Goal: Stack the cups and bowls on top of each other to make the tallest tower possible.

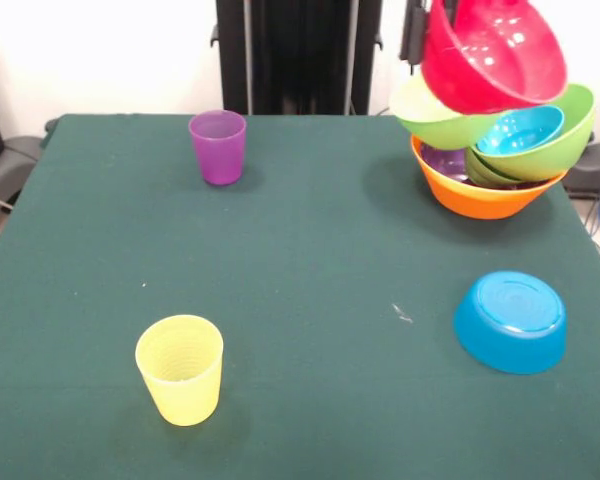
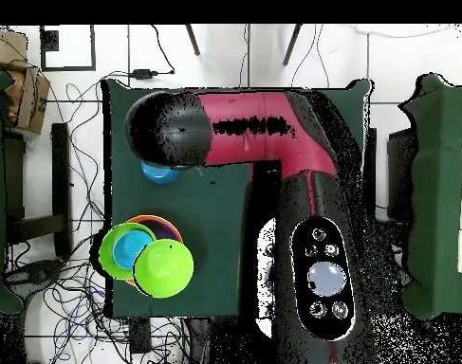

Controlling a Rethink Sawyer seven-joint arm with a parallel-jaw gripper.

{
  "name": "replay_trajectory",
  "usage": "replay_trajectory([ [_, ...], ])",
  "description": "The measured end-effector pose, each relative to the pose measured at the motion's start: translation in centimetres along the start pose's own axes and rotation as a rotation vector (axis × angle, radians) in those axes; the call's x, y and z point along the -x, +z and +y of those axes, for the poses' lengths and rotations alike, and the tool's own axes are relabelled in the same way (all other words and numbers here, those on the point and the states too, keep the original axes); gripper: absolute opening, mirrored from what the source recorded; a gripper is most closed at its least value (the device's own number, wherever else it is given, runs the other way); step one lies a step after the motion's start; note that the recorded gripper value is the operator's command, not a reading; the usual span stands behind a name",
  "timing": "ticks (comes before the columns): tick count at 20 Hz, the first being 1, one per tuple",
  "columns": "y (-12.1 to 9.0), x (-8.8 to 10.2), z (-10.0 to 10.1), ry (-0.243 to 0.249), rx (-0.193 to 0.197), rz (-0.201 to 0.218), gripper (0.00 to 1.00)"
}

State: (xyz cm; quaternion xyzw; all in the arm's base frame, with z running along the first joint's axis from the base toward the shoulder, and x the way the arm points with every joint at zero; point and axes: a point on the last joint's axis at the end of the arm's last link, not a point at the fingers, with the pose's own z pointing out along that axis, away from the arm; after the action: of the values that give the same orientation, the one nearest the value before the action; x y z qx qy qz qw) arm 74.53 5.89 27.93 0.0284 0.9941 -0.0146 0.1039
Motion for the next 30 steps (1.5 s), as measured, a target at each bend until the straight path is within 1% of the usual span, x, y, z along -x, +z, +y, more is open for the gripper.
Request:
replay_trajectory([
  [1,0.4,-0.4,-0.7,0.009,-0.004,0.006,0.0],
  [4,0.9,-0.9,-1.3,0.016,-0.007,0.011,0.0],
  [6,1.7,-1.4,-2.0,0.024,-0.009,0.014,0.0],
  [8,2.2,-1.6,-2.3,0.027,-0.01,0.012,0.0],
  [9,3.4,-2.0,-2.6,0.032,-0.01,0.008,0.0],
  [11,4.1,-2.2,-2.7,0.034,-0.009,0.006,0.0],
  [14,6.2,-3.5,-3.2,0.04,-0.011,0.009,0.0],
  [17,7.3,-4.3,-3.6,0.044,-0.014,0.013,0.0],
  [19,8.4,-5.5,-3.9,0.047,-0.017,0.024,0.0],
  [20,8.6,-5.8,-3.9,0.048,-0.018,0.027,0.0],
  [21,9.1,-6.8,-4.0,0.05,-0.019,0.034,0.0],
  [24,9.5,-7.8,-4.1,0.053,-0.018,0.042,0.0],
  [26,9.7,-9.1,-4.1,0.062,-0.016,0.06,0.0],
  [30,9.5,-10.6,-4.5,0.083,-0.017,0.087,0.0],
])
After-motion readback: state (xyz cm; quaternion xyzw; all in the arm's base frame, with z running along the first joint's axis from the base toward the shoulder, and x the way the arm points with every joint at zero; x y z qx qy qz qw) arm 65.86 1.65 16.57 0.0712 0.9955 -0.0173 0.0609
